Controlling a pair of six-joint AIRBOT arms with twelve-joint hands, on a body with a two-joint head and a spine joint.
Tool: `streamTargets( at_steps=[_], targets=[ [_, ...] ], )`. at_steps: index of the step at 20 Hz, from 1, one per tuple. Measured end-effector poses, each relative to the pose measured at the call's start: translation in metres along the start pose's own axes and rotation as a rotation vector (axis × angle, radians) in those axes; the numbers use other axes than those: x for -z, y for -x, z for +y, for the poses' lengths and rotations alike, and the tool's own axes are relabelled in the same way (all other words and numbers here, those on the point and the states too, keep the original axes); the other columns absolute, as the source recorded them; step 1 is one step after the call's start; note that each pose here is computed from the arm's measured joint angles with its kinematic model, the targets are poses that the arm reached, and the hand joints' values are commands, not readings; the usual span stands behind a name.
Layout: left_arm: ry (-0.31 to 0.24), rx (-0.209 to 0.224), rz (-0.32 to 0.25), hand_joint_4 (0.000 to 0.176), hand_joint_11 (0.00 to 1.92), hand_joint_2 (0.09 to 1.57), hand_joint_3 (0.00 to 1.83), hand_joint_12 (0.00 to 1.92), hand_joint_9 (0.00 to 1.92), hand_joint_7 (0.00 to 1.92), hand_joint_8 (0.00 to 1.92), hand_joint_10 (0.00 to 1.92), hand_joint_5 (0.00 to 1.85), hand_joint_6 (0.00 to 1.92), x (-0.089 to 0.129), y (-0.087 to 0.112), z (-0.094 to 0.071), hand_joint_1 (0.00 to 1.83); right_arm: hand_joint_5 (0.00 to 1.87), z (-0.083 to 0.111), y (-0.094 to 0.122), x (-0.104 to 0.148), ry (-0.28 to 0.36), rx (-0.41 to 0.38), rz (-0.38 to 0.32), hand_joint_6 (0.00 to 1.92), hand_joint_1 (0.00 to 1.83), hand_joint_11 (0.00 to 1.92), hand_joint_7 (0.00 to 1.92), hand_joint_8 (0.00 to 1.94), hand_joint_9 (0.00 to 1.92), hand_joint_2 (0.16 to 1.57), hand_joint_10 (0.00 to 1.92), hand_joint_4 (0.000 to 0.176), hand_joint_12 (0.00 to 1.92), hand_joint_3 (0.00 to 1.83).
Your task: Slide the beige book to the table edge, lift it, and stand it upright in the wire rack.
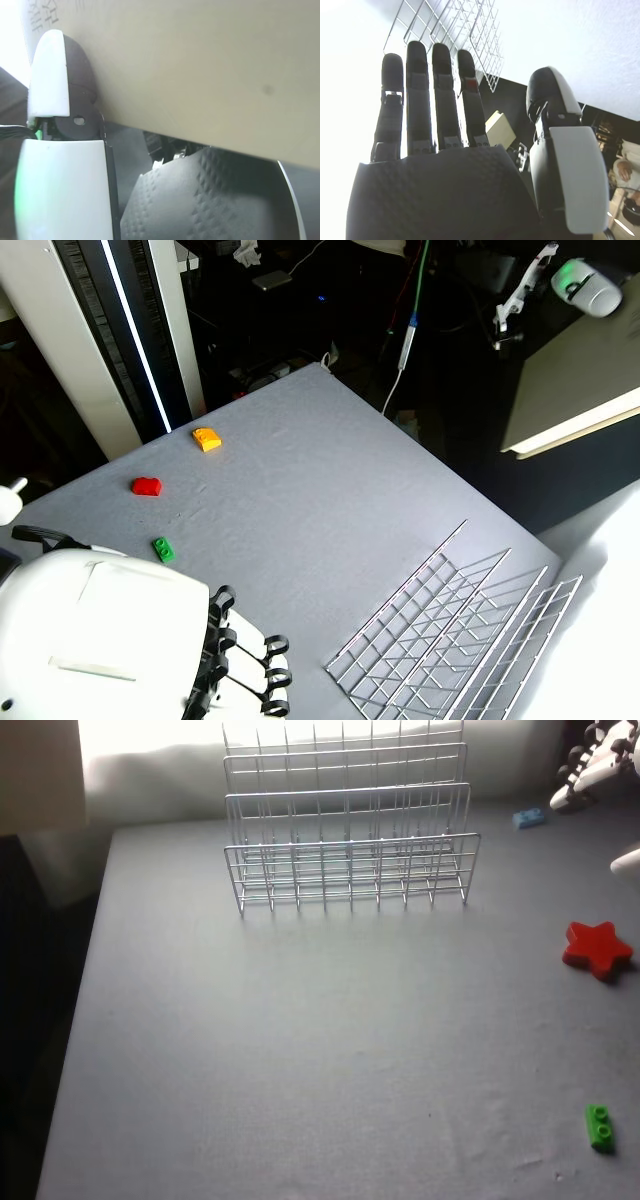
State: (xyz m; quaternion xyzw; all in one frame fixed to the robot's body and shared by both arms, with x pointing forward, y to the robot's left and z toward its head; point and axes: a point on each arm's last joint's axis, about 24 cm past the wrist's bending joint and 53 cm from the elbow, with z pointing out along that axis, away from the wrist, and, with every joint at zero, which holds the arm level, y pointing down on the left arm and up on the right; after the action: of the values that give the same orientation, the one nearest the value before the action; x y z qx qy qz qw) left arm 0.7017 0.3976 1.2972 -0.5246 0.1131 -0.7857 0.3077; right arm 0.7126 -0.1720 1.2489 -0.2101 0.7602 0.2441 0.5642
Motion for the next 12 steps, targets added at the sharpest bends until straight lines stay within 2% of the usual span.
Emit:
streamTargets(
  at_steps=[1, 4, 5, 7, 9, 12],
  targets=[
    [0.007, 0.013, 0.001, 0.000, 0.60, 1.18, 0.00, 1.65, 0.79, 0.77, 1.33, 1.42, 0.87, 1.01, 0.003, -0.002, 0.006, 1.49, 0.47, -0.003, -0.001, 0.000, -0.010, -0.009, -0.001, 0.00, 0.37, 0.05, 0.47, 0.00, 0.47, 1.23, 0.00, 0.000, 1.13, 0.00],
    [-0.001, 0.070, -0.013, 0.000, 0.70, 1.18, 0.00, 1.63, 0.76, 0.71, 1.35, 1.42, 0.86, 1.02, 0.018, -0.008, 0.023, 1.49, 0.46, -0.005, -0.001, 0.000, -0.017, -0.049, -0.005, 0.00, 0.34, 0.05, 0.47, 0.00, 0.47, 1.23, 0.00, 0.000, 1.14, 0.00],
    [0.012, 0.088, -0.010, 0.000, 0.70, 1.18, 0.00, 1.63, 0.76, 0.72, 1.35, 1.42, 0.86, 1.03, 0.025, -0.013, 0.032, 1.49, 0.47, -0.010, 0.000, 0.001, -0.026, -0.074, -0.005, 0.00, 0.36, 0.04, 0.48, 0.00, 0.47, 1.23, 0.00, 0.000, 1.16, 0.00],
    [-0.004, 0.100, 0.014, 0.000, 0.70, 1.17, 0.00, 1.60, 0.79, 0.75, 1.33, 1.39, 0.84, 1.04, 0.030, -0.022, 0.036, 1.49, 0.48, -0.020, 0.002, 0.003, -0.048, -0.103, -0.014, 0.00, 0.41, 0.07, 0.50, 0.00, 0.49, 1.21, 0.01, 0.000, 1.14, 0.00],
    [-0.059, 0.106, 0.049, 0.000, 0.64, 1.17, 0.00, 1.63, 0.81, 0.77, 1.32, 1.38, 0.86, 1.03, 0.033, -0.033, 0.031, 1.49, 0.48, -0.030, 0.005, 0.005, -0.074, -0.143, -0.032, 0.00, 0.37, 0.07, 0.49, 0.00, 0.49, 1.22, 0.00, 0.000, 1.13, 0.00],
    [-0.101, 0.093, 0.132, 0.000, 0.64, 1.17, 0.00, 1.65, 0.79, 0.77, 1.32, 1.38, 0.87, 1.02, 0.031, -0.044, 0.037, 1.49, 0.49, -0.037, 0.010, 0.006, -0.095, -0.178, -0.055, 0.00, 0.39, 0.06, 0.49, 0.00, 0.48, 1.21, 0.00, 0.000, 1.13, 0.00]
  ],
)
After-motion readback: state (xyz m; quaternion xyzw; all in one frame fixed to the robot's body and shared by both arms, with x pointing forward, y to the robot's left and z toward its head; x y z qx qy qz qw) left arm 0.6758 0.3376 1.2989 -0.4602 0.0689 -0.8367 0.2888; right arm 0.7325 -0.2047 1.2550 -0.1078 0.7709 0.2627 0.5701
